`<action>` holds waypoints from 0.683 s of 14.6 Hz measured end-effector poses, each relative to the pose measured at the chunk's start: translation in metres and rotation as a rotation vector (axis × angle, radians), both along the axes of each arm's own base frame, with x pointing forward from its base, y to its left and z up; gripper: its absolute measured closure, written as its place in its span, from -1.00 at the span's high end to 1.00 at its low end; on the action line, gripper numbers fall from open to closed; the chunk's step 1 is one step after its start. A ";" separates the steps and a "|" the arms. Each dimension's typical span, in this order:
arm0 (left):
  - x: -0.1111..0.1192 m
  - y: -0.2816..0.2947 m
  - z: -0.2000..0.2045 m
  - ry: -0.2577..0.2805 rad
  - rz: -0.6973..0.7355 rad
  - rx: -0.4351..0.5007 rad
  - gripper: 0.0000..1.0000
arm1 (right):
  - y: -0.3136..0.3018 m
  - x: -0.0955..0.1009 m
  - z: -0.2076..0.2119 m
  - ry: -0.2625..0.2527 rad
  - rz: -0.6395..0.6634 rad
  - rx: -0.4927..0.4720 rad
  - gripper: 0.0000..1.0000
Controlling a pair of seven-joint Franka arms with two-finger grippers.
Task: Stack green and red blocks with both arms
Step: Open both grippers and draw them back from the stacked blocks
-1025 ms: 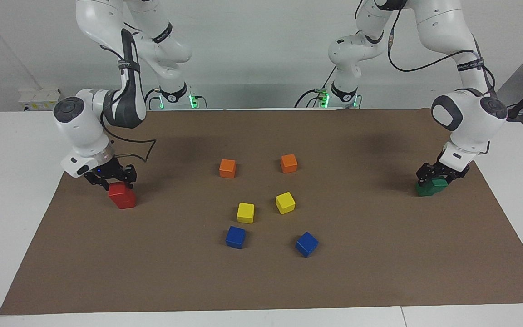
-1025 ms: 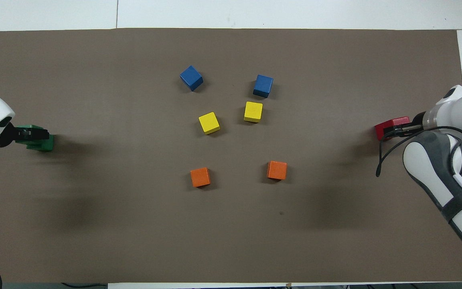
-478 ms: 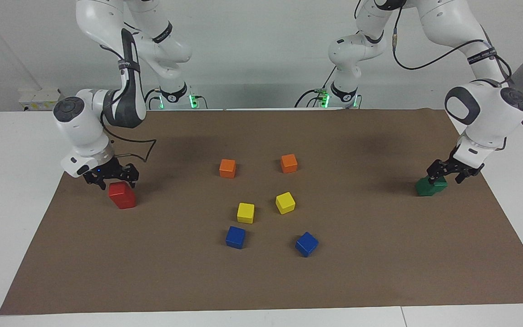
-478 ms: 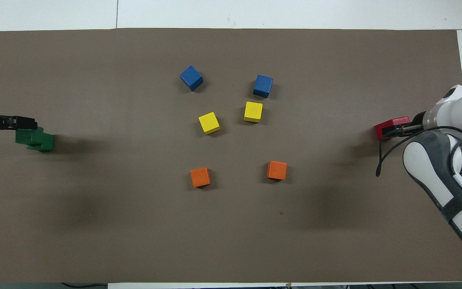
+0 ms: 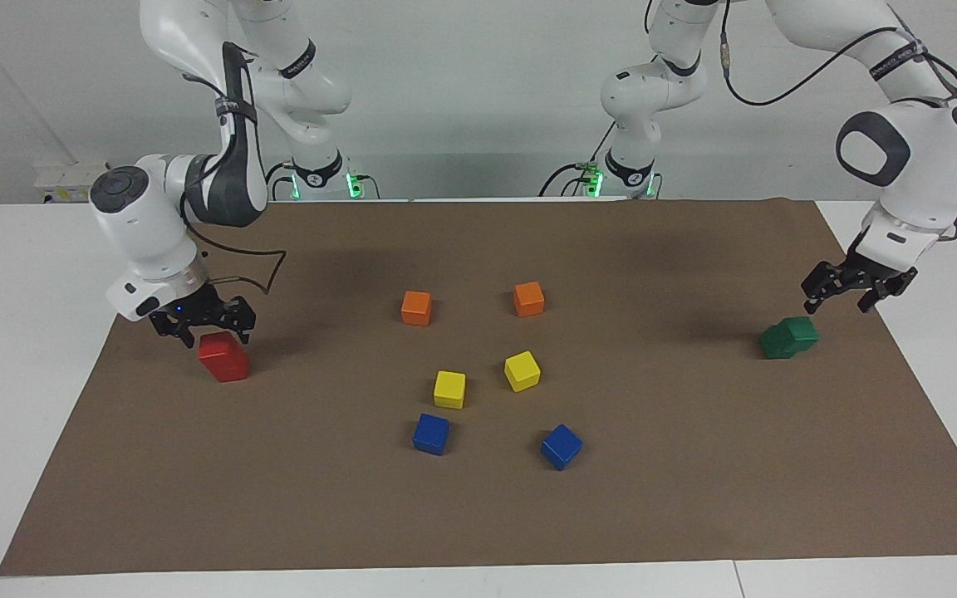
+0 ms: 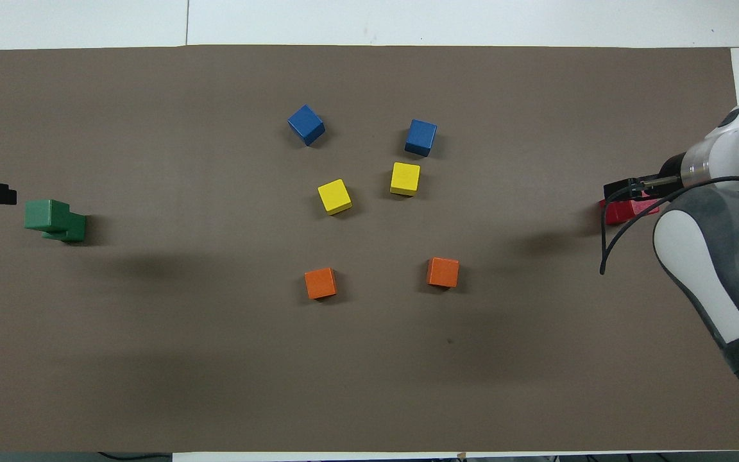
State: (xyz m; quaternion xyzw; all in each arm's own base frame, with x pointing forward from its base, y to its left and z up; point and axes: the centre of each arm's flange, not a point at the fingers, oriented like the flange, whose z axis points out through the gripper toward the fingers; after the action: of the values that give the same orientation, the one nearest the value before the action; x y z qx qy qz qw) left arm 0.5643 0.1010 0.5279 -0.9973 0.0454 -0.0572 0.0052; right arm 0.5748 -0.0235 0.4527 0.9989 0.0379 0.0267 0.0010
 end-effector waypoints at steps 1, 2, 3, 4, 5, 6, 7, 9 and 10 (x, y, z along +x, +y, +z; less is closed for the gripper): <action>-0.005 -0.006 0.008 0.008 -0.005 -0.001 1.00 | 0.005 -0.005 0.014 0.004 0.005 -0.001 1.00; -0.010 -0.011 0.014 0.016 -0.003 -0.003 1.00 | 0.010 -0.011 0.026 0.011 0.005 -0.002 1.00; -0.015 -0.015 0.020 0.025 0.013 -0.006 1.00 | 0.015 -0.019 0.039 0.020 0.001 0.003 1.00; -0.019 -0.021 0.026 0.033 0.038 -0.010 1.00 | 0.021 -0.026 0.050 0.027 -0.005 0.015 1.00; -0.022 -0.030 0.032 0.044 0.069 -0.015 1.00 | 0.027 -0.033 0.061 0.032 -0.008 0.022 1.00; -0.023 -0.040 0.037 0.053 0.093 -0.019 1.00 | 0.031 -0.040 0.071 0.039 -0.008 0.026 1.00; -0.024 -0.052 0.042 0.062 0.107 -0.021 1.00 | 0.034 -0.045 0.081 0.049 -0.007 0.026 1.00; -0.024 -0.076 0.049 0.076 0.110 -0.024 1.00 | 0.034 -0.047 0.096 0.056 -0.005 0.026 1.00; -0.025 -0.086 0.055 0.080 0.104 -0.024 1.00 | 0.034 -0.045 0.102 0.055 -0.004 0.025 1.00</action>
State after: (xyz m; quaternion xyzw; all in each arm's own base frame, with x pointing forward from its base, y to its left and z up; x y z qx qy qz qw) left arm 0.5392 0.0154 0.5829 -0.9998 -0.0071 -0.0173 -0.0055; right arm 0.5297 0.0105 0.5545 0.9993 0.0354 -0.0003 -0.0126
